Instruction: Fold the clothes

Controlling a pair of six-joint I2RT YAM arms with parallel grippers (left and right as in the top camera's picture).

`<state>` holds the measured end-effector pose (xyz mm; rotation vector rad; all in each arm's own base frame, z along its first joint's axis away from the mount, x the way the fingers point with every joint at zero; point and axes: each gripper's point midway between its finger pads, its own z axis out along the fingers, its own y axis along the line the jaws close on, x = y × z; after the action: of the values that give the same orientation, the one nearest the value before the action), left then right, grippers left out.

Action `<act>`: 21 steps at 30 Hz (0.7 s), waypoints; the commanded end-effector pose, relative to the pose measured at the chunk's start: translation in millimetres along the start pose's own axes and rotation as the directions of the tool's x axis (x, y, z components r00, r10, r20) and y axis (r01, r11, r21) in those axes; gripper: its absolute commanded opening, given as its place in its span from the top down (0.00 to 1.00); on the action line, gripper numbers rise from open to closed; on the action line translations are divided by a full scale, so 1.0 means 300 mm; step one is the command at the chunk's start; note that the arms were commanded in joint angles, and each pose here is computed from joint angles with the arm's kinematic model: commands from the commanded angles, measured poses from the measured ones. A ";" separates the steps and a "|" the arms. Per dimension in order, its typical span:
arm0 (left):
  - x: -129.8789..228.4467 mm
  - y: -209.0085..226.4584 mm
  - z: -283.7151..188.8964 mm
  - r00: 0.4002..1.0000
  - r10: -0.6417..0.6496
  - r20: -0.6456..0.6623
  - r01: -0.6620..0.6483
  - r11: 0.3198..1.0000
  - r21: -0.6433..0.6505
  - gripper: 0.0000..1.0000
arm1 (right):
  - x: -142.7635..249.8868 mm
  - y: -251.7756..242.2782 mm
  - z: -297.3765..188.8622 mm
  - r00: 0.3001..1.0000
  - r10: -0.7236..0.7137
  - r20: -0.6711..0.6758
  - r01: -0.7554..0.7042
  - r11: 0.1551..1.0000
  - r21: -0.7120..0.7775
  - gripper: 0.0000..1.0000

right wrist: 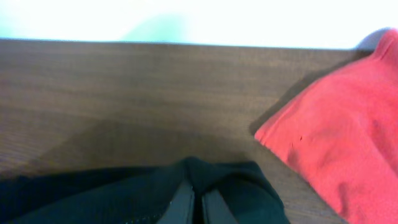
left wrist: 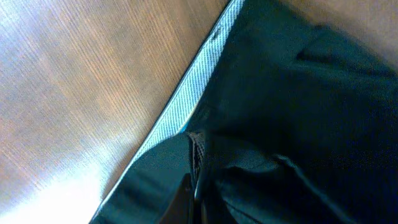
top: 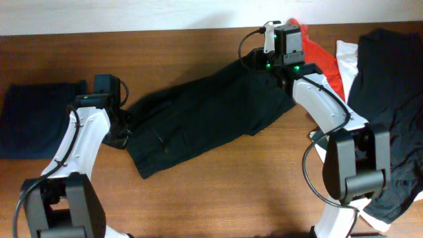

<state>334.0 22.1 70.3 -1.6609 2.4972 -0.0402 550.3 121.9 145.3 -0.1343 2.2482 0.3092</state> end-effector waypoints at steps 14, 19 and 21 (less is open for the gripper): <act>-0.226 -0.045 -0.098 0.989 0.124 0.086 -0.130 0.990 0.063 0.05 | -0.083 -0.043 -0.106 0.999 0.008 0.036 -0.008 1.000 0.020 0.01; -0.031 0.000 -0.028 0.941 0.304 -0.151 -0.291 0.951 0.103 0.01 | 0.024 -0.022 -0.198 0.992 0.033 -0.125 -0.031 0.999 0.015 0.01; 0.015 0.072 0.036 0.933 0.300 -0.198 -0.296 0.954 0.051 0.01 | 0.079 -0.015 -0.206 0.980 0.045 -0.192 -0.044 0.999 0.007 0.01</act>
<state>340.0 42.8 83.3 -1.3634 2.7274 -0.1731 499.1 97.1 162.0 -0.1090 2.4180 0.2975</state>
